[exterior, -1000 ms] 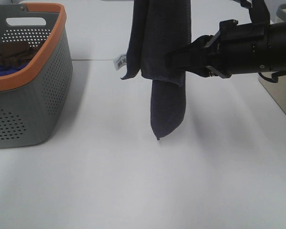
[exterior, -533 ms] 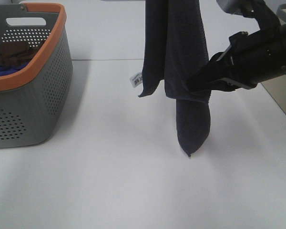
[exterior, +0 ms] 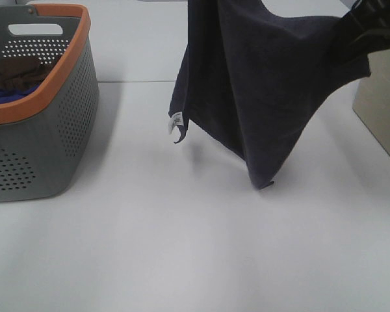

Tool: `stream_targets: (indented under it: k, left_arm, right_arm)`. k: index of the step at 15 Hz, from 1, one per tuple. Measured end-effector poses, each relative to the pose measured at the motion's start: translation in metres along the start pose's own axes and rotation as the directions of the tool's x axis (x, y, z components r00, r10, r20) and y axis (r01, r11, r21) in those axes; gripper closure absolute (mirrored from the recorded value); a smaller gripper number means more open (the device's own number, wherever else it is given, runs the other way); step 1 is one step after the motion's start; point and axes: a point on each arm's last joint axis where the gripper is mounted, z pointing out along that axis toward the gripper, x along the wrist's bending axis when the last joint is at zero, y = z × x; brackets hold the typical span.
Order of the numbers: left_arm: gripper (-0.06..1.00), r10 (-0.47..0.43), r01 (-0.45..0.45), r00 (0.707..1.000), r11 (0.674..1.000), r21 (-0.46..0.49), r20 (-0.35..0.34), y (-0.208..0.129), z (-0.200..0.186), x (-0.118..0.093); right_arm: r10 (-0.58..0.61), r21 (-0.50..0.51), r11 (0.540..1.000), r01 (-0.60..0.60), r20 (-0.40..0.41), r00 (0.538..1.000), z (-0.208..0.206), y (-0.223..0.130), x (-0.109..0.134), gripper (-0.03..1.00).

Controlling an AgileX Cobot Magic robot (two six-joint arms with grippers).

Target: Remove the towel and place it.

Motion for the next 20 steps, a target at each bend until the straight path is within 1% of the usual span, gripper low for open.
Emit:
stream_targets:
  k: [1,3,4,7,9,10,11,12,14,15,17,19,20]
  left_arm:
    - [0.94,0.013,-0.013,1.000,1.000,0.020,-0.022,-0.002,0.000,0.002]
    - [0.94,0.052,-0.046,0.994,0.997,0.066,-0.098,-0.007,0.005,0.010]
    - [0.94,0.057,-0.048,0.990,0.997,0.068,-0.131,-0.008,0.007,0.014]
    - [0.94,0.033,-0.022,0.984,0.998,0.062,-0.175,-0.010,0.017,0.019]
    - [0.94,0.008,0.000,0.973,0.999,0.033,-0.230,-0.010,0.023,0.025]
    - [0.94,0.006,0.002,0.970,1.000,0.030,-0.245,-0.011,0.025,0.026]
    - [0.94,0.001,0.005,0.961,1.000,0.021,-0.278,-0.012,0.030,0.030]
    - [0.94,-0.008,0.014,0.954,1.000,0.019,-0.301,-0.015,0.037,0.033]
    - [0.94,-0.023,0.034,0.928,0.999,0.022,-0.371,-0.024,0.058,0.042]
    - [0.94,-0.021,0.034,0.919,0.999,0.026,-0.393,-0.030,0.068,0.046]
    - [0.94,-0.064,0.060,0.895,0.998,-0.025,-0.442,-0.043,0.083,0.064]
    - [0.94,-0.115,0.078,0.860,0.992,-0.095,-0.497,-0.060,0.093,0.087]
    - [0.94,-0.124,0.074,0.851,0.990,-0.116,-0.511,-0.062,0.093,0.092]
  right_arm:
    - [-0.018,-0.005,1.000,0.018,0.048,0.999,-0.007,0.004,-0.004,0.97]
    - [-0.067,-0.001,0.998,0.068,0.147,0.987,-0.014,0.007,-0.013,0.97]
    - [-0.085,-0.014,0.996,0.090,0.199,0.976,-0.015,0.009,-0.017,0.97]
    - [-0.078,-0.141,0.981,0.132,0.335,0.939,-0.019,0.023,-0.028,0.97]
    - [-0.075,-0.240,0.952,0.190,0.419,0.905,-0.022,0.035,-0.035,0.97]
    - [-0.078,-0.261,0.943,0.208,0.433,0.898,-0.020,0.038,-0.037,0.97]
    - [-0.087,-0.288,0.927,0.240,0.457,0.885,-0.015,0.044,-0.040,0.97]
    - [-0.091,-0.298,0.921,0.251,0.463,0.882,-0.006,0.050,-0.043,0.97]
    - [-0.119,-0.295,0.912,0.287,0.478,0.870,0.028,0.068,-0.057,0.97]
    - [-0.128,-0.302,0.903,0.305,0.488,0.863,0.040,0.078,-0.062,0.97]
    - [-0.143,-0.321,0.883,0.342,0.511,0.847,0.060,0.097,-0.072,0.97]
    - [-0.138,-0.358,0.858,0.368,0.530,0.836,0.073,0.117,-0.081,0.97]
    - [-0.135,-0.368,0.852,0.374,0.534,0.835,0.077,0.121,-0.083,0.97]
